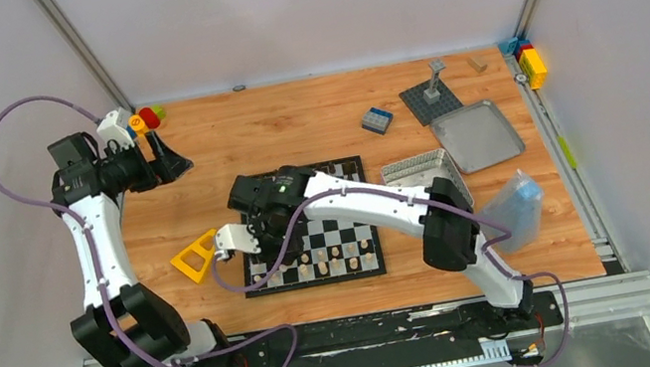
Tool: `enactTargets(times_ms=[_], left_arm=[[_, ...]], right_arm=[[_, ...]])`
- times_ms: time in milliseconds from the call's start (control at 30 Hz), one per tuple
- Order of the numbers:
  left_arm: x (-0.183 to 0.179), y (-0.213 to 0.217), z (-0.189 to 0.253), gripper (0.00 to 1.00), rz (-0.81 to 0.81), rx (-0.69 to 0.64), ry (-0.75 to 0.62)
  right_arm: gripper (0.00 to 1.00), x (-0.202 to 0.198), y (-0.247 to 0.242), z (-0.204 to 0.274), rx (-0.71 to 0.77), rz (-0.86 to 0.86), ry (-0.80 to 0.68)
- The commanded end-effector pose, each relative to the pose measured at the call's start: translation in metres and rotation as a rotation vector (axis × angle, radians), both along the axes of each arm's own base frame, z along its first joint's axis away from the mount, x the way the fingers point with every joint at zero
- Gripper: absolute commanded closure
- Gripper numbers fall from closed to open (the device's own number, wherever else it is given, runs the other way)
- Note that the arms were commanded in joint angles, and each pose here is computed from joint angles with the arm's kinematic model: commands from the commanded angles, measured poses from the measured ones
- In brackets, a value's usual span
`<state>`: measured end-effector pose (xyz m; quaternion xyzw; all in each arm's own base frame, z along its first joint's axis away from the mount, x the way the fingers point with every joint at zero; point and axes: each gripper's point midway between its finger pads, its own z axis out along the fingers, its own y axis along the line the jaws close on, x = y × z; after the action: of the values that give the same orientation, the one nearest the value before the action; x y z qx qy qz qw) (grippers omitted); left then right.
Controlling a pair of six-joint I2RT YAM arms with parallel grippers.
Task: Set up the chess pieces on the board
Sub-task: Place the chess piece on the chessboard.
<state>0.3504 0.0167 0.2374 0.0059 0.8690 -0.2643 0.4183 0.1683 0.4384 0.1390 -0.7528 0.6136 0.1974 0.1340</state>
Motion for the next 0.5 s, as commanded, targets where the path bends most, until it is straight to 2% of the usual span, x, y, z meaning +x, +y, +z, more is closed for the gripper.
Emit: enactTargets(times_ms=[0,467], left_arm=[[-0.010,0.010,0.021,0.00,0.037,0.130,-0.101],[-0.014,0.010,0.029,0.00,0.041,0.150,-0.135]], right_arm=[[1.00,0.002,-0.007,-0.002,-0.084,0.064,-0.102],[1.00,0.007,0.000,-0.027,-0.164,0.098,-0.179]])
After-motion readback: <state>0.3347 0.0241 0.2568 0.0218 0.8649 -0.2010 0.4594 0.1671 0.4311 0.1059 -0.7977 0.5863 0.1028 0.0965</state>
